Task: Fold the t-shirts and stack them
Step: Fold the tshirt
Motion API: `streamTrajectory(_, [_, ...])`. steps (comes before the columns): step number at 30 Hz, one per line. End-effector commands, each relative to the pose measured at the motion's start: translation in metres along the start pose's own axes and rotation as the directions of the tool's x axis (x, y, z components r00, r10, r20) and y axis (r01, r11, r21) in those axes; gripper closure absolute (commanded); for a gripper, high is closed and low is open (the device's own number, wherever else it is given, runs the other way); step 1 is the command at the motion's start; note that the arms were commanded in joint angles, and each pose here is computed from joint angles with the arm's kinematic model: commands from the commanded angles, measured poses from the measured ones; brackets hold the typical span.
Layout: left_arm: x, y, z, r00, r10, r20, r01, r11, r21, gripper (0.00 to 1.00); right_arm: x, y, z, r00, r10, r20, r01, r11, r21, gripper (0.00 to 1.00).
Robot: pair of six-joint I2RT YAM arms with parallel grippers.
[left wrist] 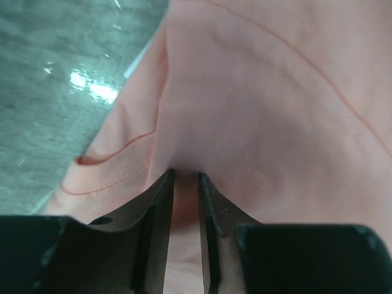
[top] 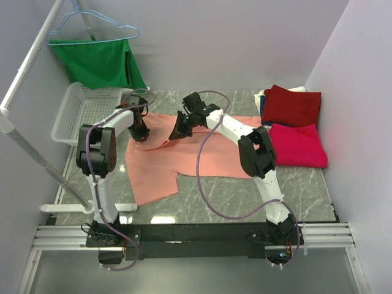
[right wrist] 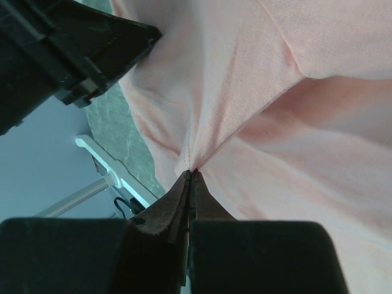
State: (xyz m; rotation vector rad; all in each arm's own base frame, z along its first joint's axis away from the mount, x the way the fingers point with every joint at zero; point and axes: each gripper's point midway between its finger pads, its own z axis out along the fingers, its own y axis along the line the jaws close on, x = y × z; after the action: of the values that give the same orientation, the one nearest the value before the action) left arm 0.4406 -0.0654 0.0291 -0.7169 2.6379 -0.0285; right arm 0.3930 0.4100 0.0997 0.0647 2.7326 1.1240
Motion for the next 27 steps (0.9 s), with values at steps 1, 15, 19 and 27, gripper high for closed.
streamTrajectory(1, [-0.005, -0.002, 0.001, 1.0, 0.008, 0.01, -0.007, 0.999, -0.039, 0.71, -0.009, 0.022, -0.02, 1.0, -0.013, 0.026, 0.014, 0.999, -0.038, 1.0])
streamTrajectory(15, [-0.03, -0.023, 0.02, 0.999, 0.005, 0.036, -0.003, 0.999, -0.04, 0.81, -0.021, -0.039, -0.013, 0.992, 0.113, 0.049, -0.119, 0.983, 0.137, 1.0])
streamTrajectory(19, [-0.038, -0.026, 0.008, 0.998, 0.013, 0.054, -0.012, 1.0, -0.027, 0.86, -0.02, -0.051, -0.005, 0.991, 0.129, 0.032, -0.132, 0.977, 0.167, 1.0])
streamTrajectory(27, [-0.043, -0.015, -0.021, 0.995, 0.028, 0.091, -0.024, 0.999, -0.044, 0.71, -0.002, -0.069, 0.002, 0.99, 0.131, -0.045, -0.118, 0.969, 0.216, 0.78])
